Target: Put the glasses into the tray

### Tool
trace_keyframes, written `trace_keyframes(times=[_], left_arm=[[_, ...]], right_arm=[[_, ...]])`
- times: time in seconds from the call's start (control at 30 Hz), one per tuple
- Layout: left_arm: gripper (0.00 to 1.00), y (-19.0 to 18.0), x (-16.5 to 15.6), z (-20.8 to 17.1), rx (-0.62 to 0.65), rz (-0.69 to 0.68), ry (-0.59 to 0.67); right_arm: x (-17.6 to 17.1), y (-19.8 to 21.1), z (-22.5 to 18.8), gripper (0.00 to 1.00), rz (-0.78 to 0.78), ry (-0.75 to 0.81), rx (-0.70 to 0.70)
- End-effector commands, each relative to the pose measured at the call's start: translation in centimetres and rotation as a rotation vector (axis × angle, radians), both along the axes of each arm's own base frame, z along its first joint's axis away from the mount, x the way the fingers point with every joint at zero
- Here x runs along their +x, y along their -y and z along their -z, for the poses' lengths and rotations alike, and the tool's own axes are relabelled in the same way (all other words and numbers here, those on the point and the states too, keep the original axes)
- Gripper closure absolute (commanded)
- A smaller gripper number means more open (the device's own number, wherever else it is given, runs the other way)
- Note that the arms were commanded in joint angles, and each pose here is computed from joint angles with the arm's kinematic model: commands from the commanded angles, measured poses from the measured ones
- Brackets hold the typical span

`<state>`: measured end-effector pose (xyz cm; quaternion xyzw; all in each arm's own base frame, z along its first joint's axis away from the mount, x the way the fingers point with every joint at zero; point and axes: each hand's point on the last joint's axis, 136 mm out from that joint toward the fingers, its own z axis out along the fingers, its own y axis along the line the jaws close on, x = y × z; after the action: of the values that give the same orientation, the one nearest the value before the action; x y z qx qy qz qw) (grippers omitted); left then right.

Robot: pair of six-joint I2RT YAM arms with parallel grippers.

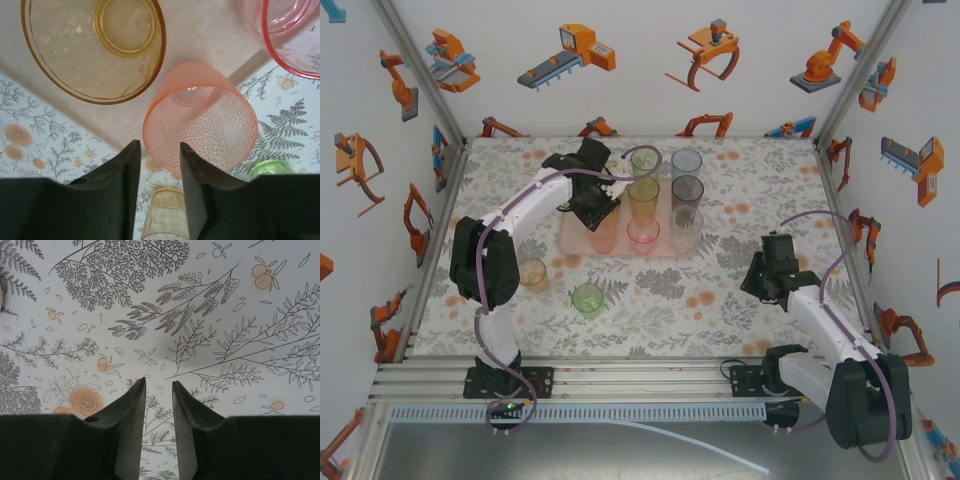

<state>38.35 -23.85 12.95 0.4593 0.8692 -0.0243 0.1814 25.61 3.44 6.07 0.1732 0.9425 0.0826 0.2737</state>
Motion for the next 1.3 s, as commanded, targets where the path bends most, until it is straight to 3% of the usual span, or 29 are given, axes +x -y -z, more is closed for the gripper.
trace_keyframes(times=[0.0,0.47,1.0,1.27], left_arm=[[0.59,0.3,0.5,-1.1,-0.029,-0.013,0.000],[0.52,-0.2,0.0,-2.9,-0.045,-0.023,0.005],[0.42,-1.6,-2.2,-8.0,-0.059,-0.037,0.053],[0.29,-4.7,-5.2,-10.6,-0.103,-0.091,0.072]], right_arm=[[0.6,0.5,-0.5,0.69,0.028,0.029,-0.008],[0.6,0.5,-0.6,0.69,0.027,0.035,-0.006],[0.5,0.4,-1.0,0.69,0.025,0.063,0.001],[0.5,0.3,-0.9,0.68,0.018,0.051,0.002]])
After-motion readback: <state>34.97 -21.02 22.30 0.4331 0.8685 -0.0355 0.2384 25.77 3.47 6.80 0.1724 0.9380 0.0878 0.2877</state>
